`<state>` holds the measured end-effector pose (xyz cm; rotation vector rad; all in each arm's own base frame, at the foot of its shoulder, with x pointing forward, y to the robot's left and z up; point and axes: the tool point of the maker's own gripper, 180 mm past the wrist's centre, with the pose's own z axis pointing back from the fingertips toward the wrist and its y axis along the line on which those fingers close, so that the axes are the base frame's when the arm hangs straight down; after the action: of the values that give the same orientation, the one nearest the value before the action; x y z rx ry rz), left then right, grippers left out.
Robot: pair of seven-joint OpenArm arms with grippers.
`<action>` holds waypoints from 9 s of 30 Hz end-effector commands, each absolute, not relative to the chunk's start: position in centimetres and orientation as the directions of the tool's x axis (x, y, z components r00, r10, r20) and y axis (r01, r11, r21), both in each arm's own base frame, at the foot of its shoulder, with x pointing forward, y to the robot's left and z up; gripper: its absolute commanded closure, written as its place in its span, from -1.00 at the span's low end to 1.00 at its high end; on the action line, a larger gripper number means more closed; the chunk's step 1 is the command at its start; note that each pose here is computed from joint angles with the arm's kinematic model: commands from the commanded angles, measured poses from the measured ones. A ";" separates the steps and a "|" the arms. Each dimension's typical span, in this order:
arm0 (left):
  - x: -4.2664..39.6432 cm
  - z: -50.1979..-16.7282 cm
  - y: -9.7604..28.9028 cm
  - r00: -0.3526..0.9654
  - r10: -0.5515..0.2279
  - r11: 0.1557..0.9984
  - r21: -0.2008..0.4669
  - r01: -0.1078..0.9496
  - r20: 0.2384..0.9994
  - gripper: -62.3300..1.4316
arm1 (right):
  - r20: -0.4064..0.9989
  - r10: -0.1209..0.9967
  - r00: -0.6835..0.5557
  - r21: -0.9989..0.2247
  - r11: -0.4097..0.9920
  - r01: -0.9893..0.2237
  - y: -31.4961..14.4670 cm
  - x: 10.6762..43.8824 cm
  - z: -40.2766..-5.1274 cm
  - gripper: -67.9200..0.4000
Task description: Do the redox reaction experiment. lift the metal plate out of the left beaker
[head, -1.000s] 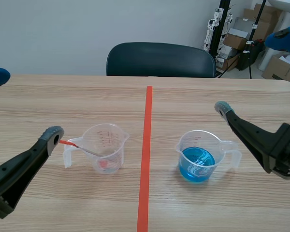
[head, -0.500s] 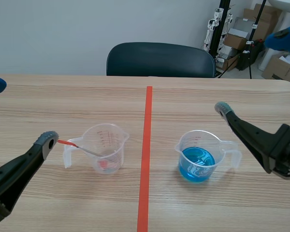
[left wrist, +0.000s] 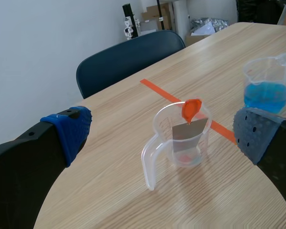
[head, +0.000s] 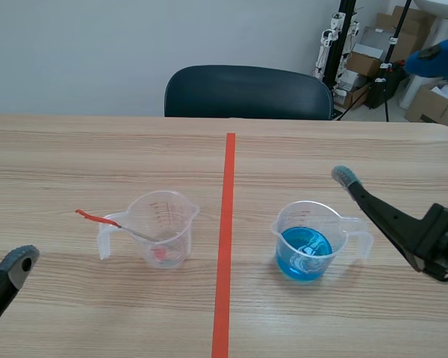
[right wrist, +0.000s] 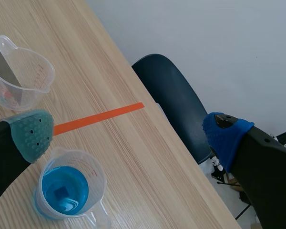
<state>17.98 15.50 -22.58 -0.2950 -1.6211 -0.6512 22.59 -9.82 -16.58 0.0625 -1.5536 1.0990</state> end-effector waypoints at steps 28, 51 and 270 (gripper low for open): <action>9.7 -30.0 15.0 -0.070 0.064 0.897 -0.027 0.441 0.995 -1.00 | 0.841 0.387 -0.377 -0.531 0.460 -0.712 -7.8 23.7 -19.6 -1.00; 11.9 -31.4 13.8 -0.239 0.111 0.967 -0.049 0.250 0.965 -1.00 | 0.828 0.339 -0.447 -0.541 0.277 -0.794 -2.1 22.4 -25.2 -1.00; 11.7 -31.0 13.6 -0.280 0.048 0.932 0.057 0.358 0.959 -1.00 | 0.996 -0.084 0.018 0.044 0.310 -0.950 7.0 31.9 -12.2 0.98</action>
<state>11.90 13.58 -31.39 -0.2970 -1.8226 -0.3098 31.86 6.84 -13.73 1.0191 -1.3422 0.9035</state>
